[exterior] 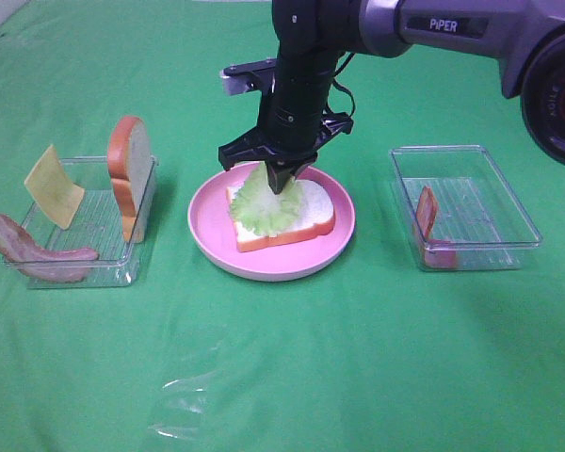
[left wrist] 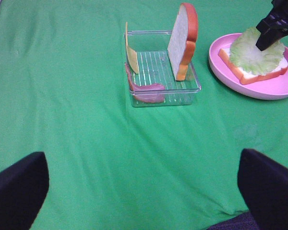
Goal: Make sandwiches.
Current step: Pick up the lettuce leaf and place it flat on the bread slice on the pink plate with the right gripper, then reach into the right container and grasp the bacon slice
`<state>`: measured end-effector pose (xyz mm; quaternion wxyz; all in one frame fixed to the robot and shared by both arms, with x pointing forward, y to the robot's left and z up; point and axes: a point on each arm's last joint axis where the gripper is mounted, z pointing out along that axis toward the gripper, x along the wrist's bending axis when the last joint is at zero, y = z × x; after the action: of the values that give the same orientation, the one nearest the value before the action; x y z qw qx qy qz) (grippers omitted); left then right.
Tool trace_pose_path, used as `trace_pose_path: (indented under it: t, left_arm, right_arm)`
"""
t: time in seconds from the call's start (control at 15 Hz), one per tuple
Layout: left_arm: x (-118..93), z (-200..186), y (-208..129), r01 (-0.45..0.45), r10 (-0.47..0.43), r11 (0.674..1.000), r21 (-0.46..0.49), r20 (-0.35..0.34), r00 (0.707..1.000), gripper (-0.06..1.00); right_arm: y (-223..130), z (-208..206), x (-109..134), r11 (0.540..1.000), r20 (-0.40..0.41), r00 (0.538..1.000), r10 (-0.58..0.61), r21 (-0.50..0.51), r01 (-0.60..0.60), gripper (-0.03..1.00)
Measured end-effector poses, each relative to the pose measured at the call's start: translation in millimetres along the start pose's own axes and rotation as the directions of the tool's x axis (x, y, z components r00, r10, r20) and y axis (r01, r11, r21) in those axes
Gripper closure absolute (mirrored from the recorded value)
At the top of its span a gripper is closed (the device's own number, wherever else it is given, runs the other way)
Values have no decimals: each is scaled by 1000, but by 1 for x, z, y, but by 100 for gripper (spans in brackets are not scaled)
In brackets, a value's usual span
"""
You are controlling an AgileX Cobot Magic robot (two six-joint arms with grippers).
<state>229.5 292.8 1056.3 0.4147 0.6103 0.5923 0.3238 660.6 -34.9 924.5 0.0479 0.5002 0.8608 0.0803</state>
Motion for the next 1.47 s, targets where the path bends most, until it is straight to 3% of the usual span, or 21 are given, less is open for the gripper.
trace_pose_path:
  t: [0.07, 0.13, 0.2, 0.27, 0.73, 1.0, 1.27, 1.47]
  left_arm:
    - [0, 0, 0, 0, 0, 1000, 0, 0, 1000, -5]
    - [0, 0, 0, 0, 0, 1000, 0, 0, 1000, -5]
    - [0, 0, 0, 0, 0, 1000, 0, 0, 1000, -5]
    - [0, 0, 0, 0, 0, 1000, 0, 0, 1000, -5]
    - [0, 0, 0, 0, 0, 1000, 0, 0, 1000, -5]
    - [0, 0, 0, 0, 0, 1000, 0, 0, 1000, -5]
    - [0, 0, 0, 0, 0, 1000, 0, 0, 1000, -5]
    - [0, 0, 0, 0, 0, 1000, 0, 0, 1000, -5]
  right_arm:
    - [-1, 0, -2, 1000, 18, 1000, -4, 9, 4, 73]
    - [-1, 0, -4, 1000, 47, 999, -14, 16, 13, 25]
    - [-3, 0, -6, 999, 64, 998, -22, 28, 20, 11]
    - [-4, 0, -7, 999, 71, 997, -25, 41, 22, 5]
    - [-5, -18, -7, 993, 80, 996, -28, 119, 18, -1]
    - [7, -58, -8, 998, 83, 995, -55, 8, 55, -1]
    - [-18, -100, -18, 997, 170, 982, -81, 14, 79, -1]
    - [-44, -129, -29, 998, 188, 980, -59, 19, 57, -1]
